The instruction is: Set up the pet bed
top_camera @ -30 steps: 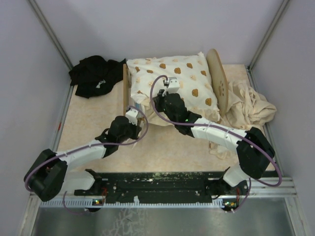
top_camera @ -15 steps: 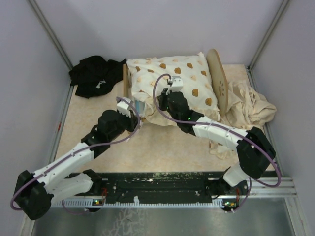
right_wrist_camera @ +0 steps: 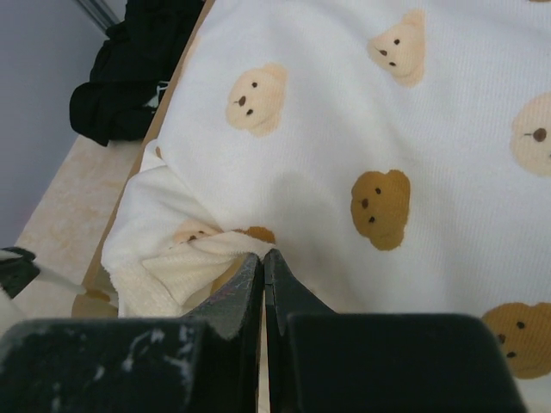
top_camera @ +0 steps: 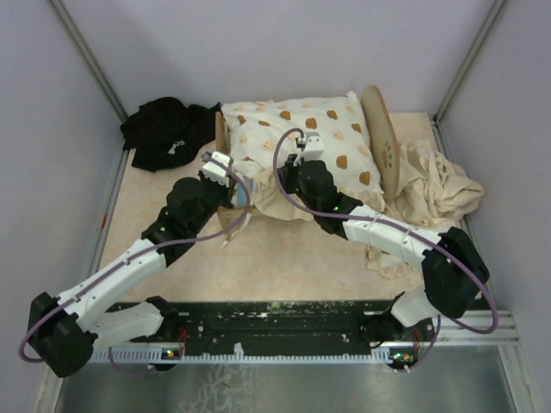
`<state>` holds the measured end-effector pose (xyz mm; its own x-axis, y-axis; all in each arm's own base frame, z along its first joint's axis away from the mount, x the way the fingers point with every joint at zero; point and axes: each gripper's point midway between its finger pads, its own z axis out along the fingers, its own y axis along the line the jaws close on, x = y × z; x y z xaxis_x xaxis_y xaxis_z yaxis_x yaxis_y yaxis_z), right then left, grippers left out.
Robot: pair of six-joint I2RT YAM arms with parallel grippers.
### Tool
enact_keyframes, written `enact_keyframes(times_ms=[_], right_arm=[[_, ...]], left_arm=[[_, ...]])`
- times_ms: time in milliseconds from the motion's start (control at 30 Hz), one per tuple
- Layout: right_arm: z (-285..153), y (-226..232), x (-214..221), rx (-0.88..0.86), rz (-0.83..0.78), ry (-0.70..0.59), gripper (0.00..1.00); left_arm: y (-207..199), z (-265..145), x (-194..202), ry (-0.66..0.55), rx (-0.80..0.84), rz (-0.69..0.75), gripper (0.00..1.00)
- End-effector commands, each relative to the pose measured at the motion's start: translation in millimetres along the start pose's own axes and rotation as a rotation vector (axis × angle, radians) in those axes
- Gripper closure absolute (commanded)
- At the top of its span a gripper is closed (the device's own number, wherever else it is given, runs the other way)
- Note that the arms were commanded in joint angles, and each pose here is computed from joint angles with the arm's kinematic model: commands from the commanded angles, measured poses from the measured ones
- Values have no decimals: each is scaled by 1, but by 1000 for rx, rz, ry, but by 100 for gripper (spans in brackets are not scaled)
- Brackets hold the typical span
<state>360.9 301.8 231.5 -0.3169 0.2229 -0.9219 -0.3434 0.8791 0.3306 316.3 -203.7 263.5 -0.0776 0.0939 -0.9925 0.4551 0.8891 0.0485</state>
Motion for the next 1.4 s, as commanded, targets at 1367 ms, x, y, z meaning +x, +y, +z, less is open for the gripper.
enact_keyframes(times_ms=[1367], right_arm=[[2,16,-24,-62,-3,-15,100]], left_arm=[[56,-14,94,258,-411,-484,67]])
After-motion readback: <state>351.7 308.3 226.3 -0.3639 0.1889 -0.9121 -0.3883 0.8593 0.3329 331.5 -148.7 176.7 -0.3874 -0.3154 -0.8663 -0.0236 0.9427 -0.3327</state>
